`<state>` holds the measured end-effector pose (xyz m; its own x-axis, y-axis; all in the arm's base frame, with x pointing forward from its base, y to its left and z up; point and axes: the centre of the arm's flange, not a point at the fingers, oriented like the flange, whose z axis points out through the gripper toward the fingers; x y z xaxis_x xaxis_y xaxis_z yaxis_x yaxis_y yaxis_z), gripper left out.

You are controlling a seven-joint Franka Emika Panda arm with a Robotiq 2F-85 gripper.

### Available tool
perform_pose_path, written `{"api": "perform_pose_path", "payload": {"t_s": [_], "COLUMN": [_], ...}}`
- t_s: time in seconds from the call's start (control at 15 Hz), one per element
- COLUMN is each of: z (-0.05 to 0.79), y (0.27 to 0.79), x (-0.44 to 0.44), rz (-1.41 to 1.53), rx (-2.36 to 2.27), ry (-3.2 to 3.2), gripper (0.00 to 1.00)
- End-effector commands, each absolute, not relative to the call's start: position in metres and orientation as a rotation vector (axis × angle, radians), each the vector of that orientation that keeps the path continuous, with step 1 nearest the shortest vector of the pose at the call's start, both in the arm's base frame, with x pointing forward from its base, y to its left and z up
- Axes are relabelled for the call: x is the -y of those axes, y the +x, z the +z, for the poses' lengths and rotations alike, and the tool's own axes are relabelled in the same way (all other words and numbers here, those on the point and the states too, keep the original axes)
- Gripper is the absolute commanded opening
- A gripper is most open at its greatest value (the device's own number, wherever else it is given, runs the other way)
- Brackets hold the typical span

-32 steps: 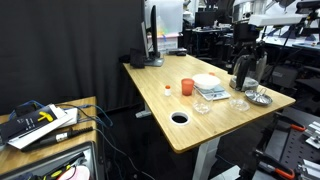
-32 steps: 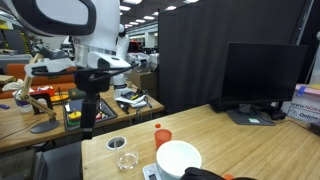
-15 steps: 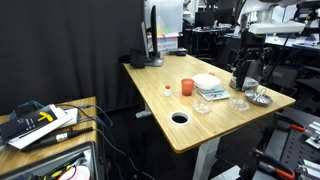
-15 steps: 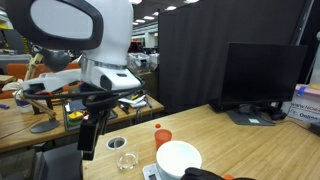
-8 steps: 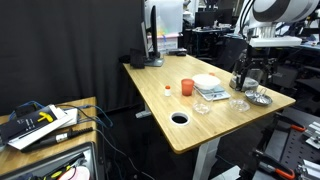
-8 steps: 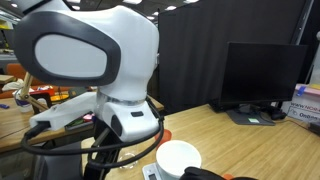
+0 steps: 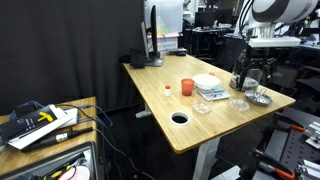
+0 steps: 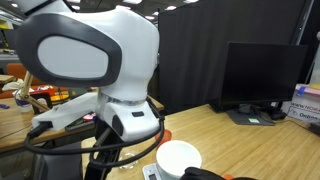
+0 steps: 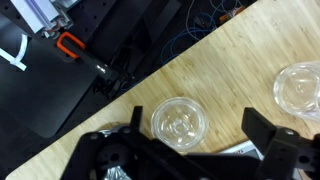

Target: Take the clear lid from the table and put it on the clear cup

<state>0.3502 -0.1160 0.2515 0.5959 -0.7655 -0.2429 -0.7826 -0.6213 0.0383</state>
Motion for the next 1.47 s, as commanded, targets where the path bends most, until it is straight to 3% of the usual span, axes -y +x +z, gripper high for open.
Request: {"api": "perform_pose_path", "payload": {"t_s": [0.0, 0.47, 1.4], "z": [0.238, 0.207, 0.17], "y": [0.361, 0.387, 0.383], "x": [0.123, 0.146, 0.161], "rz": [0.34, 0.363, 0.482], "rx": [-1.409, -1.582, -1.644], "ry": [-2.719, -2.608, -2.586], "gripper": [1.0, 1.0, 1.0]}}
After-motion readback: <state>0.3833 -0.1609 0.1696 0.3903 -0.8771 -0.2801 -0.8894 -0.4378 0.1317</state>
